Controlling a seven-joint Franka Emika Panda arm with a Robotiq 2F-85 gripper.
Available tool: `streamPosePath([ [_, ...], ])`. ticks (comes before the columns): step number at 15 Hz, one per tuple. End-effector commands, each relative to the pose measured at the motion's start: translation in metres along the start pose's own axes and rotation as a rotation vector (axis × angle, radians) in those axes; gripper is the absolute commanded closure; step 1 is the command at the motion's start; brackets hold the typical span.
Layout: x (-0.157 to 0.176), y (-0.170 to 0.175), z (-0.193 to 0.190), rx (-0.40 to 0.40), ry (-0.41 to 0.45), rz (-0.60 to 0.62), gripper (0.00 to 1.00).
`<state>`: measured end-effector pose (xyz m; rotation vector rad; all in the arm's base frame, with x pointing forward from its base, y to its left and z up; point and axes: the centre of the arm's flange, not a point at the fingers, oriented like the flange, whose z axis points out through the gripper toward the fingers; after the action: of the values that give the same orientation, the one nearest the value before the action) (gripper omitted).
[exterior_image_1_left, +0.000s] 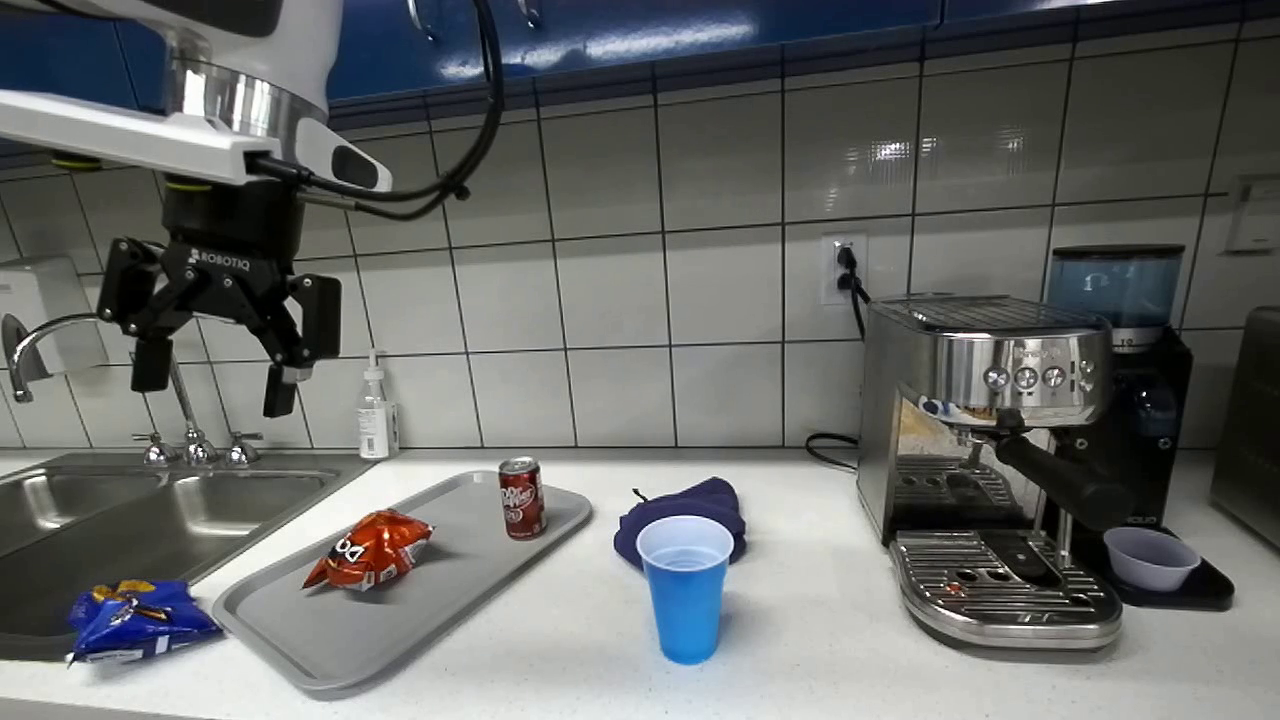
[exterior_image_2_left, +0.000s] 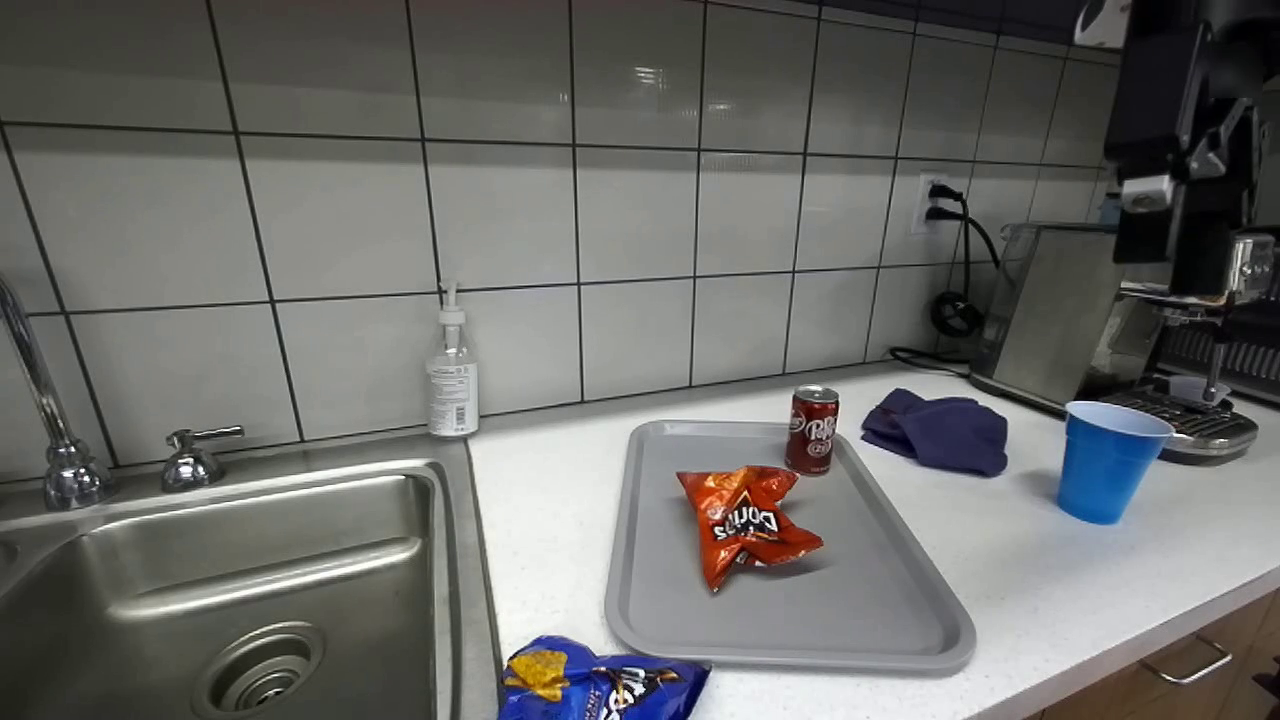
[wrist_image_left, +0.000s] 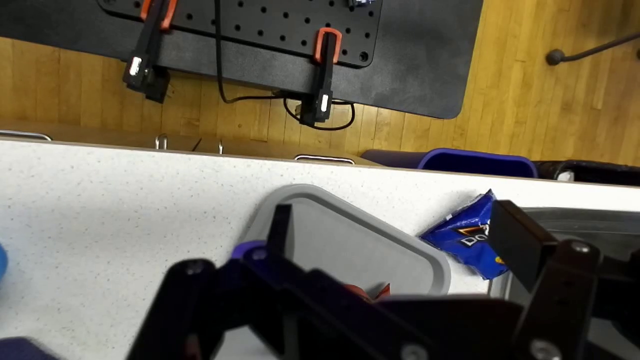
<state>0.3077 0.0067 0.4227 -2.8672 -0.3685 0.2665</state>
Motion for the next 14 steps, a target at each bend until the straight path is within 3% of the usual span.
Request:
streamPosePath([
  [1, 0.014, -0.008, 0.014, 0.001, 0.036, 0.041, 0.0],
  [14, 0.091, -0.022, 0.081, 0.021, 0.185, 0.193, 0.0],
])
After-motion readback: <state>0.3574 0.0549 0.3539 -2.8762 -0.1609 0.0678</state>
